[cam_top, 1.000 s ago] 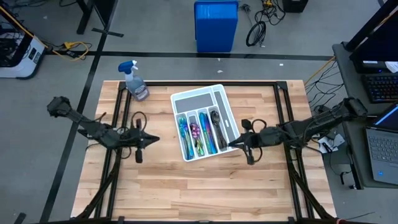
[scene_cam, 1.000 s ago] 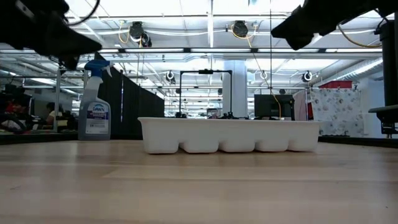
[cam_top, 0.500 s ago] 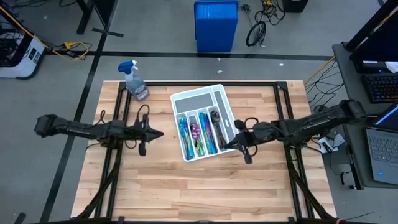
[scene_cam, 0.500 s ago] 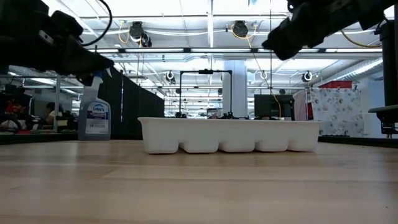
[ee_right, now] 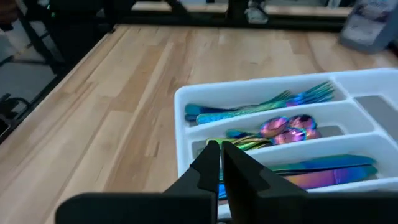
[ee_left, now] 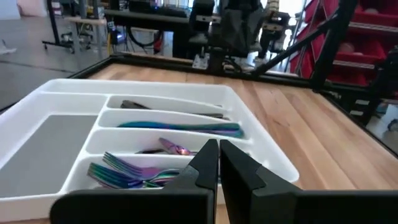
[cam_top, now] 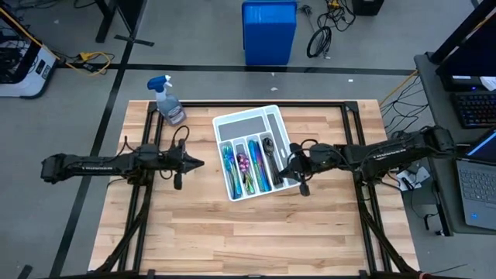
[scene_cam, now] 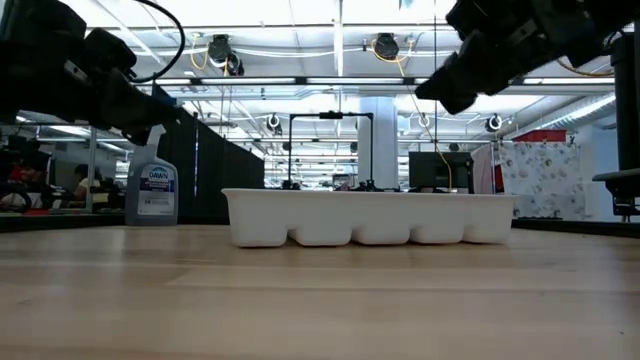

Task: Sort silverware

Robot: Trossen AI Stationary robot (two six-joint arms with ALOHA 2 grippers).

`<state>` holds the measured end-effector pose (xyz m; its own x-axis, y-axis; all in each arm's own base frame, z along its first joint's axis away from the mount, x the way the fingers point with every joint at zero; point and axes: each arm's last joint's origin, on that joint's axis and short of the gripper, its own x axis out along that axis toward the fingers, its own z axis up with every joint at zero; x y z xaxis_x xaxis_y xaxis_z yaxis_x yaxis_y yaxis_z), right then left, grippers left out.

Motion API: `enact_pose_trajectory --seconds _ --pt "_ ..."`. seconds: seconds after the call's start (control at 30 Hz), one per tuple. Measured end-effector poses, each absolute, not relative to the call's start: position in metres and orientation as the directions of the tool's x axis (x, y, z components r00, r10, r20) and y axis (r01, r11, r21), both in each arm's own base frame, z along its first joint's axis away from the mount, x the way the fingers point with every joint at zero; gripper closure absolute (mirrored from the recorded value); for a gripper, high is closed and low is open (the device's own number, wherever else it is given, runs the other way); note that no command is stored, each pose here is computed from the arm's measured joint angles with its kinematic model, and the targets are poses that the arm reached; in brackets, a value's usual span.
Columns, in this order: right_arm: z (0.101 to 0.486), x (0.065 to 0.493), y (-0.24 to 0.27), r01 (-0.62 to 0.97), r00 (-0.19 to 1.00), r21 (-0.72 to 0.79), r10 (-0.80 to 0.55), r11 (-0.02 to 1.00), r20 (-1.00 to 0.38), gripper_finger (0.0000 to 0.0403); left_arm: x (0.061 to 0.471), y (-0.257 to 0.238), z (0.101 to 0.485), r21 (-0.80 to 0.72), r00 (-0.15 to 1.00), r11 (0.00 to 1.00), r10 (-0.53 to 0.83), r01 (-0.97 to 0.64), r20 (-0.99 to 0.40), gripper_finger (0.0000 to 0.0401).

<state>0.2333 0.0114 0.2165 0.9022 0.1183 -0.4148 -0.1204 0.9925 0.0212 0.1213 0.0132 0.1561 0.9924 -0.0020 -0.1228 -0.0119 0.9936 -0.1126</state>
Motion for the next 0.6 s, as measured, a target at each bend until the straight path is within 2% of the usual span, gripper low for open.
enact_pose_trajectory --seconds 0.27,0.47,0.6 --pt "0.174 0.188 0.009 -0.066 0.970 0.089 0.085 0.994 -0.226 0.0403 0.115 0.011 0.154 -0.117 0.989 0.993 -0.017 0.000 -0.145 0.0401" --pt "0.154 0.164 0.004 0.018 0.981 0.113 0.004 0.993 -0.194 0.0403 0.113 0.011 0.157 -0.102 0.993 0.995 -0.012 0.000 -0.114 0.0401" --pt "0.142 0.150 0.002 0.083 0.979 0.135 -0.055 0.987 -0.198 0.0403 0.112 0.011 0.153 -0.105 0.988 0.994 0.020 -0.036 -0.153 0.0401"
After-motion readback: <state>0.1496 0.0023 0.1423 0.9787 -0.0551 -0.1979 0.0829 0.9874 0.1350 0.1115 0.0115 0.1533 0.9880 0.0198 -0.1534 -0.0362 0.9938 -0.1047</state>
